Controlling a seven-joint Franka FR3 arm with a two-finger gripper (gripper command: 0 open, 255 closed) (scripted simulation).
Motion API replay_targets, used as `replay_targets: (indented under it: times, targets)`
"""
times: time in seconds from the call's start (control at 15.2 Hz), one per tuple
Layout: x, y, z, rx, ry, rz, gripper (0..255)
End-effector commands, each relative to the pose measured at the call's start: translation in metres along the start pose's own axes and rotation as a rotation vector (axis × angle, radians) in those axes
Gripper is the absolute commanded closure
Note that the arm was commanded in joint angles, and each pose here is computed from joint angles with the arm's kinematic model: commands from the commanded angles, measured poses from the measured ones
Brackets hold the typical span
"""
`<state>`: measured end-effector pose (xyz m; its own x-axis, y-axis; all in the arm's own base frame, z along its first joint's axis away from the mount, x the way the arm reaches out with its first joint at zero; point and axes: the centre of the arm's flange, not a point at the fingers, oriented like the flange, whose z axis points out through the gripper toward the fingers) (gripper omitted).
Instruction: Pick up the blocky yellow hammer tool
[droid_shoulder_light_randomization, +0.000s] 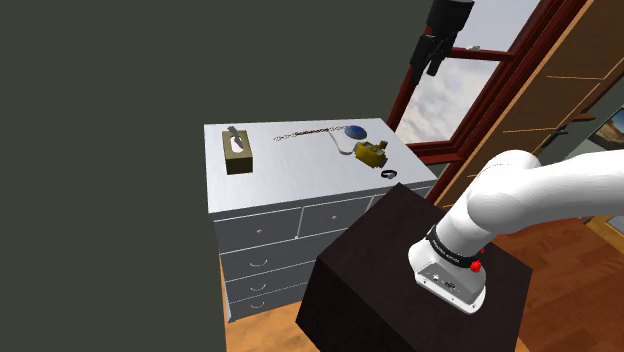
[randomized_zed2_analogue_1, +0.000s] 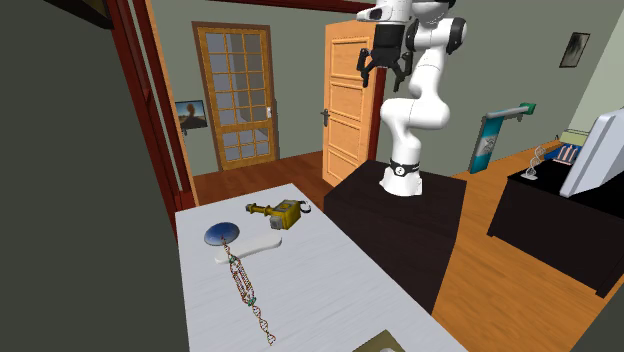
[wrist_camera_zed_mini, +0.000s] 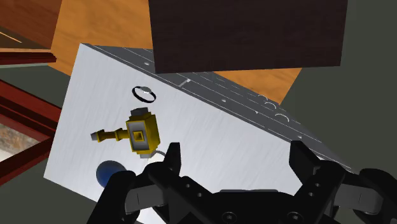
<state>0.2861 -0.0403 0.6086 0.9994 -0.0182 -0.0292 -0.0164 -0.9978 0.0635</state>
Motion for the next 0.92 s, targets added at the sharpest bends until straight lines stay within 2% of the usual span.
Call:
replay_targets:
  times: [0.0, 0.86]
  targets:
    - [0.0, 0.0, 0.0, 0.0, 0.0, 0.0, 0]
    - [0.063, 0.096, 0.135, 0.072, 0.02, 0.002, 0]
